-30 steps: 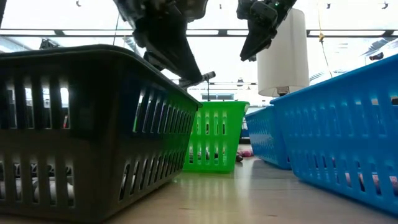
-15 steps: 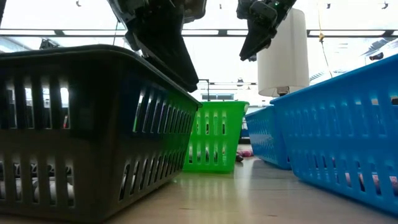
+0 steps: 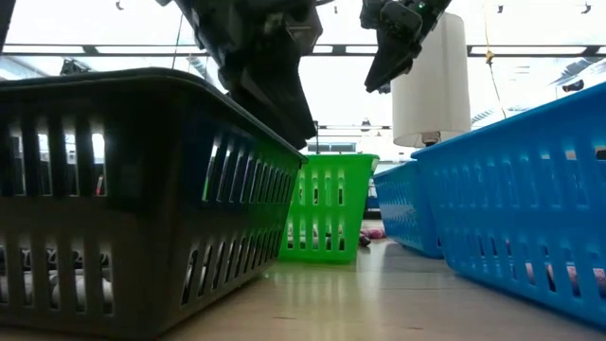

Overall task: Sort crayons
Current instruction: Put the black crayon into the green bin

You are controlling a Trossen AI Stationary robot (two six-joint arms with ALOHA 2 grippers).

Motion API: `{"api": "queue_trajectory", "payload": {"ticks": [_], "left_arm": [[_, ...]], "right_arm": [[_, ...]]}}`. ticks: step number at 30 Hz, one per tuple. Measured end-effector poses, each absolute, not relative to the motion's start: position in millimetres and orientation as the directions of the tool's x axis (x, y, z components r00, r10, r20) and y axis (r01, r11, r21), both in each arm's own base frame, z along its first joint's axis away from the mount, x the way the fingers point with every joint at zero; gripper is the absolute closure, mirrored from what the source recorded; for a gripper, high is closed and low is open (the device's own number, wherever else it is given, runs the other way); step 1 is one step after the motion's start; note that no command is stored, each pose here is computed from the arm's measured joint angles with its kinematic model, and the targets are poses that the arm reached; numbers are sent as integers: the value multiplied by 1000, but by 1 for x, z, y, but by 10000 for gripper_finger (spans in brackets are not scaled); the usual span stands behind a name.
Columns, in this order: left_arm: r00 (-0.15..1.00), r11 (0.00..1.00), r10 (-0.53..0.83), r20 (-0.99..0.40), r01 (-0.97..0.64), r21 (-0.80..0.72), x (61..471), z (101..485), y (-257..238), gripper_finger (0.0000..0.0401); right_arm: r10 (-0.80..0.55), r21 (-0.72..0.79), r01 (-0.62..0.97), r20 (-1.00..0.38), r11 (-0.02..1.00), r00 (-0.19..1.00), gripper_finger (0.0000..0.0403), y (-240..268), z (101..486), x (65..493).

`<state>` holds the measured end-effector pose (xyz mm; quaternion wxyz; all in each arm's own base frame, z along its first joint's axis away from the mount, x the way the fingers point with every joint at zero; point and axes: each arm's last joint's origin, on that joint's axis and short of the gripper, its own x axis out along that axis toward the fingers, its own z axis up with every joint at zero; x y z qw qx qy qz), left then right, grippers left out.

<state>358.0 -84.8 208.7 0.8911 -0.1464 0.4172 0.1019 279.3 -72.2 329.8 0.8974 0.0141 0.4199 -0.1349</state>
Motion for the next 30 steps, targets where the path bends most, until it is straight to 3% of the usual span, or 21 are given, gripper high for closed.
{"api": "queue_trajectory", "payload": {"ticks": [7, 12, 22, 30], "left_arm": [[588, 889, 114, -801, -421, -182, 360, 206, -56, 260], [492, 770, 156, -857, -603, -207, 356, 197, -37, 260], [412, 547, 113, -904, -785, -290, 362, 180, -29, 260], [279, 547, 125, -952, -820, -168, 385, 173, -39, 260]], "right_arm": [[-214, -75, 243, -758, 967, 616, 235, -72, 330, 279], [-215, -75, 244, -754, 967, 620, 235, -72, 330, 280], [-223, -72, 250, -724, 966, 653, 235, -73, 333, 283], [-196, -55, 229, -728, 972, 657, 235, -71, 333, 283]]}}
